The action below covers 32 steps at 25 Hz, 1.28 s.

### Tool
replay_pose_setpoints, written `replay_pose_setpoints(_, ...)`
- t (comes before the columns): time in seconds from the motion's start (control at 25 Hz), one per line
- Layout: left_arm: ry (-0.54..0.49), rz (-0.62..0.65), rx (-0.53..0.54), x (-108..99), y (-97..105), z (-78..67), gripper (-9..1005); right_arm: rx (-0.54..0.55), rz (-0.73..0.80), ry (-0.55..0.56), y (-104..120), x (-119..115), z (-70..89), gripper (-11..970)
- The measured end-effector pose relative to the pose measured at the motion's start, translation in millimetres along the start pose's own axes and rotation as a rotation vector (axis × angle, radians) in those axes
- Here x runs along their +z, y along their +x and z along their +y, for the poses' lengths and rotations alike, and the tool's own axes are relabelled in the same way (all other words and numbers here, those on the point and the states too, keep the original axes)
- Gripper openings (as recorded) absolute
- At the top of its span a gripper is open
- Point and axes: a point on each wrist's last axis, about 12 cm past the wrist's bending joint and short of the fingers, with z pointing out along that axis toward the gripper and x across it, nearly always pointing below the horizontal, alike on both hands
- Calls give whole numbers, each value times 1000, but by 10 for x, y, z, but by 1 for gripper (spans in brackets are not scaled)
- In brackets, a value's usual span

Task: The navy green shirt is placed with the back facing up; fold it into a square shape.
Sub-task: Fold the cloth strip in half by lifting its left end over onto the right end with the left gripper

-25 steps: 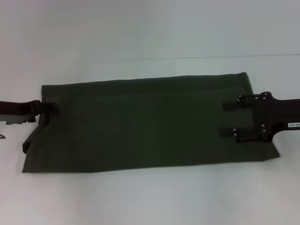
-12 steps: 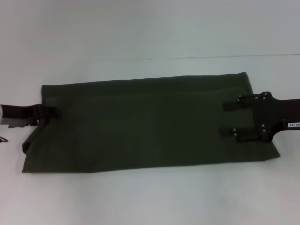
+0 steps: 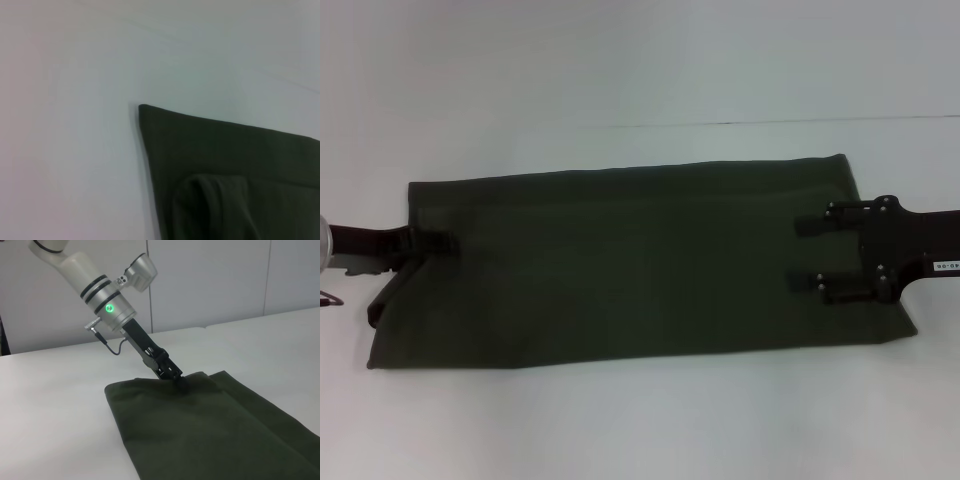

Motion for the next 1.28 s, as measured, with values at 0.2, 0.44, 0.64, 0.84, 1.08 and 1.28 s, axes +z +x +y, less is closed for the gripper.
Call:
replay_pose_setpoints(0.2, 11, 15, 0, -7, 10, -9, 876, -1, 2, -3, 1, 4, 2, 766)
replay_pose_setpoints(0.44, 36, 36, 3, -20, 7, -46, 876, -3, 6, -6, -1, 11, 2, 765)
replay_pose_setpoints(0.64, 45, 39, 6, -29, -13, -68, 875, -4, 8, -4, -1, 13, 0, 765)
replay_pose_setpoints(0.84, 46, 37, 4, -31, -22, -72, 875, -4, 8, -4, -2, 14, -1, 765)
replay_pose_setpoints(1.08, 44, 39, 7, -30, -23, -73, 875, -5, 7, -5, -7, 21, -2, 765)
replay_pose_setpoints(1.28, 44, 39, 7, -31, -24, -72, 874, -5, 7, -6, -7, 23, -1, 766)
